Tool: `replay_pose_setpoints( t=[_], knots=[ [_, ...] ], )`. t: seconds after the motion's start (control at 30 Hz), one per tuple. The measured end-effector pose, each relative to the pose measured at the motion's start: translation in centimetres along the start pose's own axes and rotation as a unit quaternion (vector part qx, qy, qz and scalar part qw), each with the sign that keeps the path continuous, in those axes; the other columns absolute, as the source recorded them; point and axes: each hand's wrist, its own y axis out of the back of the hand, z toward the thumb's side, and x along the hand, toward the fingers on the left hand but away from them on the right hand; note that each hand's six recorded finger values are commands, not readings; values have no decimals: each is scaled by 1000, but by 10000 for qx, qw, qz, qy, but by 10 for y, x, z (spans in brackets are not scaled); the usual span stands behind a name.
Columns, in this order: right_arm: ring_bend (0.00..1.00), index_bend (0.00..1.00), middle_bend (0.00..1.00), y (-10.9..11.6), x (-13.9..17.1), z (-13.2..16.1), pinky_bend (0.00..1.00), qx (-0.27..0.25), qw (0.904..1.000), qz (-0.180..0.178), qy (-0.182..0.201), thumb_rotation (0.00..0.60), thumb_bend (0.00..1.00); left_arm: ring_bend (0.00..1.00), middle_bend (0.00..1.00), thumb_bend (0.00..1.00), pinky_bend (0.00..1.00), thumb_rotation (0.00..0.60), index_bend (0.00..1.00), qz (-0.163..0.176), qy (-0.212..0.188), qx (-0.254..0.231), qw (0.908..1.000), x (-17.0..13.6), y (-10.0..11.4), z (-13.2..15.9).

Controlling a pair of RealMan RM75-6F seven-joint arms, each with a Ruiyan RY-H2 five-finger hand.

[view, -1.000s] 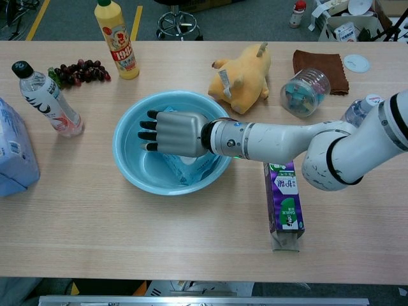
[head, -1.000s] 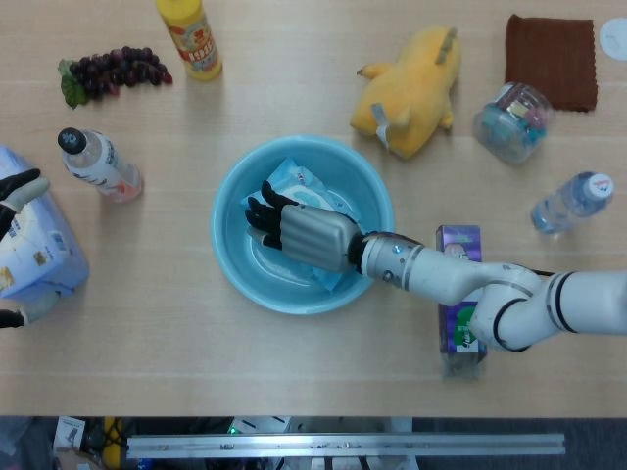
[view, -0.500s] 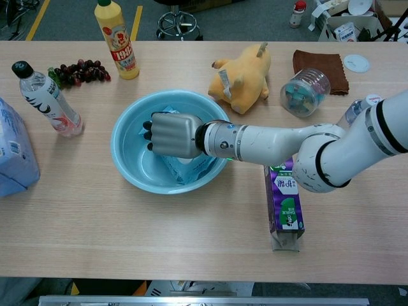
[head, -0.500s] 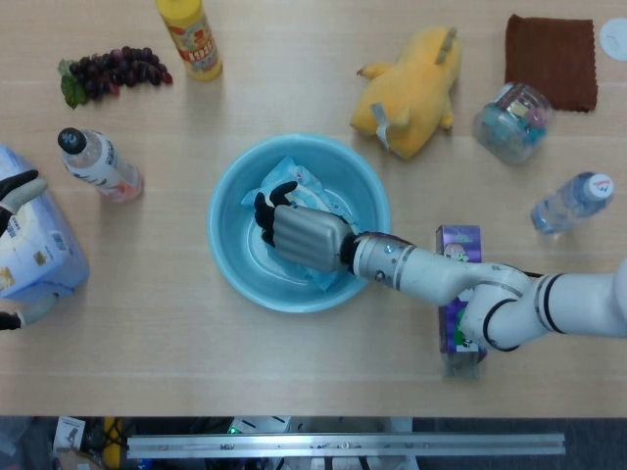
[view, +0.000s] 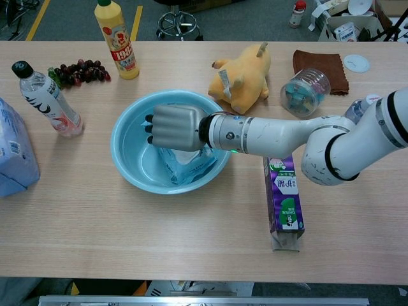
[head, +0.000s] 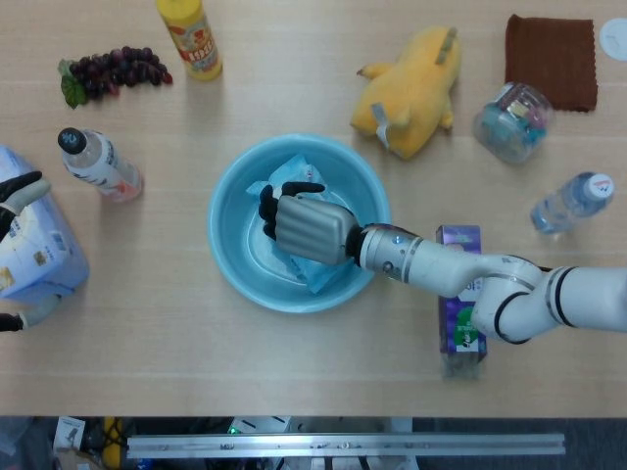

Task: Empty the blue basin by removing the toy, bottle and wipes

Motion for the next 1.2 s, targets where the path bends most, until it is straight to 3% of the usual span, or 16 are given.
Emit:
replay_pose_setpoints(
  t=[0.23, 0.57, 0.77, 0.9, 1.03, 1.1, 1.2],
  knots=[
    [595, 767, 629, 3, 6, -11, 666, -163, 9997, -115, -158, 600, 218, 0, 33, 229, 126, 600, 39, -12, -3, 19, 10000, 0, 0, 2],
    [581, 757, 620, -9, 4, -1, 676, -81, 9999, 95, -12, 600, 219, 0, 32, 229, 126, 600, 39, -38, 15, 16, 10000, 0, -1, 1],
    [458, 511, 499, -13, 3, 3, 622, 22, 9997, 209, 83, 600, 223, 0, 32, 229, 126, 600, 40, -16, 51, -4, 10000, 0, 1, -1],
    [429, 488, 463, -18, 3, 7, 596, 92, 9992, 351, 158, 600, 223, 0, 33, 230, 127, 600, 39, -45, 35, -10, 10000, 1, -1, -1],
    [435, 493, 465, -20, 2, 13, 601, 126, 9989, 412, 201, 600, 223, 0, 32, 229, 127, 600, 39, -40, 24, -5, 10000, 1, 0, -1],
    [478, 555, 500, -19, 1, 14, 641, 96, 9991, 384, 166, 600, 223, 0, 32, 229, 126, 600, 39, -33, 27, -5, 10000, 0, 1, -1],
    [581, 738, 610, -17, 0, 13, 737, 42, 9993, 345, 120, 600, 242, 0, 32, 229, 126, 600, 39, -38, 24, -8, 10000, 0, 1, -1]
  ],
)
